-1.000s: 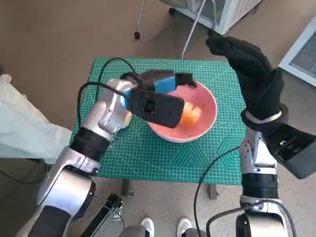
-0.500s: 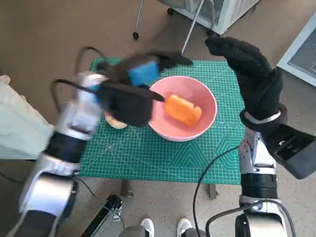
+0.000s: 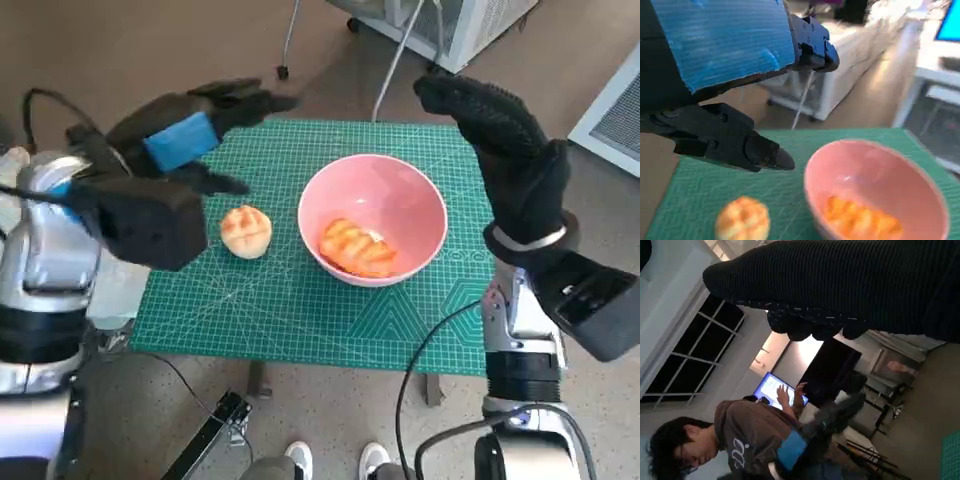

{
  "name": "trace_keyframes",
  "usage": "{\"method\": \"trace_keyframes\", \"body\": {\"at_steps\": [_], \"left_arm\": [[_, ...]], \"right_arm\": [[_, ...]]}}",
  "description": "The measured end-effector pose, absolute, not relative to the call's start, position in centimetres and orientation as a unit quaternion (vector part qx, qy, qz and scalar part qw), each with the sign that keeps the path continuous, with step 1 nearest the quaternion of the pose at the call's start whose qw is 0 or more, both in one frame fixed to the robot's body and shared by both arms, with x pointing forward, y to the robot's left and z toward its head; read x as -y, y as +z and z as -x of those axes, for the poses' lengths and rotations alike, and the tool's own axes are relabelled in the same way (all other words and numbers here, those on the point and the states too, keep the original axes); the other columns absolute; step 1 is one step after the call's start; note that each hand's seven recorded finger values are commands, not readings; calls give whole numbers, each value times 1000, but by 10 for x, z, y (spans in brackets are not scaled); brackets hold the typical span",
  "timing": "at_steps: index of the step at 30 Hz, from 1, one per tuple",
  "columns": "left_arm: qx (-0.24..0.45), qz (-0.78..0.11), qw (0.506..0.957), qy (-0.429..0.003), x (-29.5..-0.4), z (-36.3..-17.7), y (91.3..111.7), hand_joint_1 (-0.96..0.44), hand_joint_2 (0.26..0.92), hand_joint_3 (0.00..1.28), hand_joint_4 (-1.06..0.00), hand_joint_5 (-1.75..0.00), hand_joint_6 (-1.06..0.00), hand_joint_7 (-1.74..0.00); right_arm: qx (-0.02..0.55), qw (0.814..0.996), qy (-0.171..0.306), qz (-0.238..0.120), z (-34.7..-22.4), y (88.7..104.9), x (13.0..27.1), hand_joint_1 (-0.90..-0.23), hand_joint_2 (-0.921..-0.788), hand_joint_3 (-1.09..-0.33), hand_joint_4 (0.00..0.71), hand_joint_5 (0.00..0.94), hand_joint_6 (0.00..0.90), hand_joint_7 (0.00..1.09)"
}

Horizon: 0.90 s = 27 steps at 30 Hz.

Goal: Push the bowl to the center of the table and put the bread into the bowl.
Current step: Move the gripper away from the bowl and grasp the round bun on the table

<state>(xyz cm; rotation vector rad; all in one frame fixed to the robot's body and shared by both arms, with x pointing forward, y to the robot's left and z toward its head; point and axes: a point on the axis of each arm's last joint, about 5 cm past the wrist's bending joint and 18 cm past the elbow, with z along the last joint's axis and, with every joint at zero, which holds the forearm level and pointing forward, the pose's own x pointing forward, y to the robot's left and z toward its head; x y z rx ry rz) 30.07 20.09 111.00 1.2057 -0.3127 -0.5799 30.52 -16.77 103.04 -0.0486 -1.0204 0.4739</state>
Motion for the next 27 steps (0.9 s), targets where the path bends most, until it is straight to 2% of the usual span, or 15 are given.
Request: {"method": "trace_keyframes", "body": {"at_steps": [5, 13, 27], "left_arm": [[122, -565, 771, -267, -210, -300, 1103, -169, 850, 1, -191, 0, -326, -103], [55, -577, 770, -267, -226, -310, 1079, -162, 849, 0, -187, 0, -327, -90], [-32, -598, 753, -274, -226, -328, 1031, -157, 844, 0, -185, 0, -327, -73]], "right_arm": [[484, 845, 226, 23, -305, 1030, 167, -679, -921, -690, 236, 80, -1, 717], [484, 846, 225, 24, -305, 1030, 168, -682, -921, -692, 234, 83, -1, 717], [484, 845, 225, 25, -305, 1031, 168, -691, -921, -693, 231, 88, -1, 718]]}}
